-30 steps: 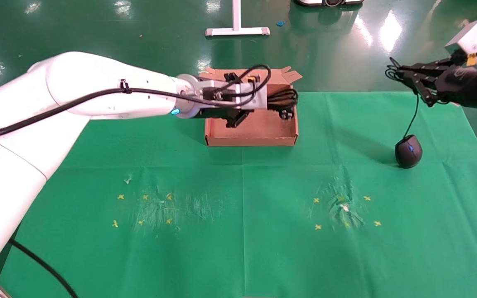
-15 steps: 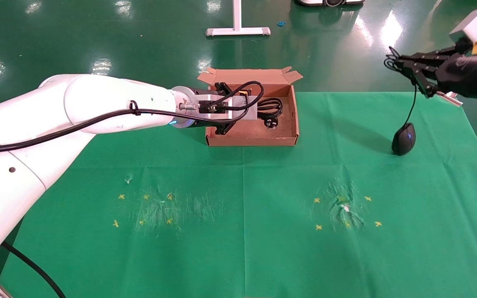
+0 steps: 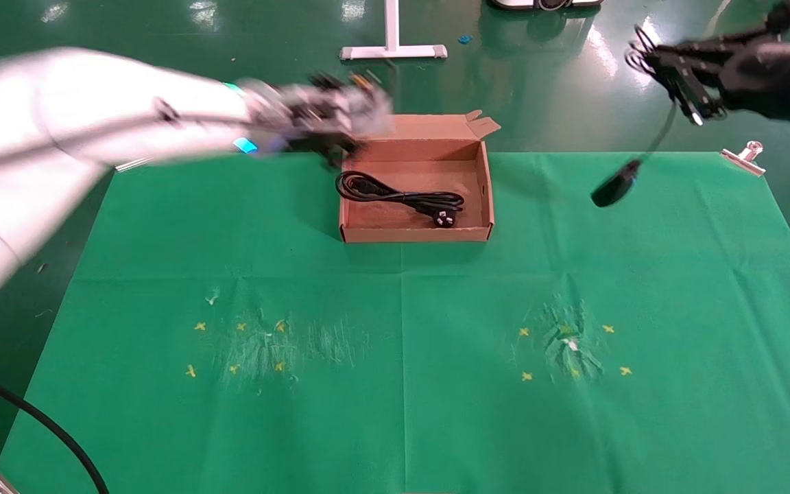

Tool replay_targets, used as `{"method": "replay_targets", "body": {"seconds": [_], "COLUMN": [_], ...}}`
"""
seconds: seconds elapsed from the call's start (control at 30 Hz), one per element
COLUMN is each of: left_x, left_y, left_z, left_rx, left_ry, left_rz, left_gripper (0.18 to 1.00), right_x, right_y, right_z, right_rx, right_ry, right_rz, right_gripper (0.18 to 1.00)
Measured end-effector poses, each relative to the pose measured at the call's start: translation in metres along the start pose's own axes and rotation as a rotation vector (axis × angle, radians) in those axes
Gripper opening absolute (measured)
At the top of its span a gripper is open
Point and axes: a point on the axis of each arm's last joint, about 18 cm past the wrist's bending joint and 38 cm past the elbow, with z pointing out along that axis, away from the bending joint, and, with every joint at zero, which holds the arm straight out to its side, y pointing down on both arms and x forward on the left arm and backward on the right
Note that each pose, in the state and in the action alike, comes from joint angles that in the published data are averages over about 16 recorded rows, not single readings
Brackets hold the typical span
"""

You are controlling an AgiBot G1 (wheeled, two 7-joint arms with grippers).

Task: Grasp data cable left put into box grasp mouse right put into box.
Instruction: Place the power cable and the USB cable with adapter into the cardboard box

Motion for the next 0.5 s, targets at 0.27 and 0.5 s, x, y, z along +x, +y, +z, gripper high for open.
{"method": "replay_targets", "body": {"seconds": [0.27, 0.5], "left_x": [-0.04, -0.045], "left_y": [0.056, 0.067], "left_z": [-0.034, -0.046], "left_rx": [-0.143, -0.195], "left_ry": [-0.058, -0.065], "left_rz": [-0.029, -0.027], "left_gripper": [0.578, 0.736], "right_x": [-0.028, -0.076], "right_y": [-0.043, -0.074], "right_z": [0.026, 0.057], "right_rx": [0.117, 0.189], "right_ry": [-0.075, -0.17], "right_rz": [-0.019, -0.043], "right_gripper": [0.201, 0.201]}}
